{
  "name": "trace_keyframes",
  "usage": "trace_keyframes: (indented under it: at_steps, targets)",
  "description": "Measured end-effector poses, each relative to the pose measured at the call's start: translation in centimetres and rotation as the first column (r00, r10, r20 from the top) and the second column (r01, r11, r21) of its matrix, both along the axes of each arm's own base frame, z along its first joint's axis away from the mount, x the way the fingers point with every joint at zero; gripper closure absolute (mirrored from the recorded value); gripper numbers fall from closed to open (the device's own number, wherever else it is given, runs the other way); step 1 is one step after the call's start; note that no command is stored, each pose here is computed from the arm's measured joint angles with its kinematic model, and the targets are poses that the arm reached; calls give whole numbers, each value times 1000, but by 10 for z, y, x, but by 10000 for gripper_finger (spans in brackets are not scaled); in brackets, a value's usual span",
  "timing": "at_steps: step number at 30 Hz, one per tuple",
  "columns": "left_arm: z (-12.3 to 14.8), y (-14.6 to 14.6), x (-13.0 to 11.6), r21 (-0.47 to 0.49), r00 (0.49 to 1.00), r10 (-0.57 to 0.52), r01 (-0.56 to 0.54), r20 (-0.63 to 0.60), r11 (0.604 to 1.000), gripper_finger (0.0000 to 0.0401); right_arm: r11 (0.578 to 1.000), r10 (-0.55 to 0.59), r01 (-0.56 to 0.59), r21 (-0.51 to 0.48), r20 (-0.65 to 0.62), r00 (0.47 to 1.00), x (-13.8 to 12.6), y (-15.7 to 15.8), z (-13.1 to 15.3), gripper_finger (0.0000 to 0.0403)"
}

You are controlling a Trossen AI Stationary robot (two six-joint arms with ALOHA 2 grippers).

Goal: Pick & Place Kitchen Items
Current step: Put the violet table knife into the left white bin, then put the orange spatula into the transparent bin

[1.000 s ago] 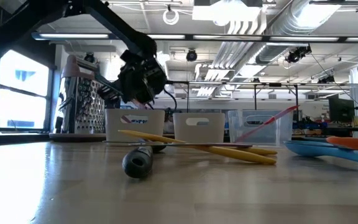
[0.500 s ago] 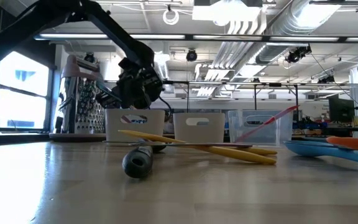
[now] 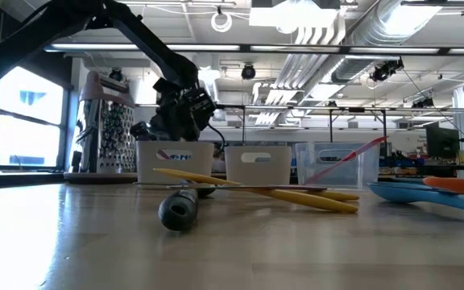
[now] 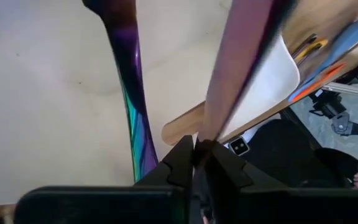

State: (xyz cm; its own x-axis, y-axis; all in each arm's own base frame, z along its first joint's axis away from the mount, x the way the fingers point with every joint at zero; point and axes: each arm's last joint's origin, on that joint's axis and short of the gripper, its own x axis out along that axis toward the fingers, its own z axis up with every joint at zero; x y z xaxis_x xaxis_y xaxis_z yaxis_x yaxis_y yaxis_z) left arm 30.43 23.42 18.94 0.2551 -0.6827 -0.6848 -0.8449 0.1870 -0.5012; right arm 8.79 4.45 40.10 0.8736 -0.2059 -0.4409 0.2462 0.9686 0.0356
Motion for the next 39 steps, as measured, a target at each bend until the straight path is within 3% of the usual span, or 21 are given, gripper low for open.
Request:
trace_keyframes:
  at_steps: [15, 20, 25, 30, 39]
  targets:
    - [0, 1, 1, 11, 1000, 3, -3, 5, 1000, 370, 1000, -1, 1, -5, -7, 1000, 0, 0, -1, 205]
    - [14, 7, 5, 42, 998, 0, -2, 65, 999, 370, 1000, 0, 0, -7, -8, 1000, 0, 0, -1, 205]
    - [47, 13, 10, 102, 996, -13, 3, 93, 995, 370, 1000, 0, 0, -7, -8, 1000, 0, 0, -1, 205]
    - [89, 16, 19, 229, 983, -40, -3, 180, 973, 370, 1000, 2, -2, -5, -9, 1000, 0, 0, -1, 205]
    - [166, -24, 43, 475, 918, -190, 2, 349, 880, 370, 1000, 24, -24, 8, -24, 999, -1, 0, -1, 205]
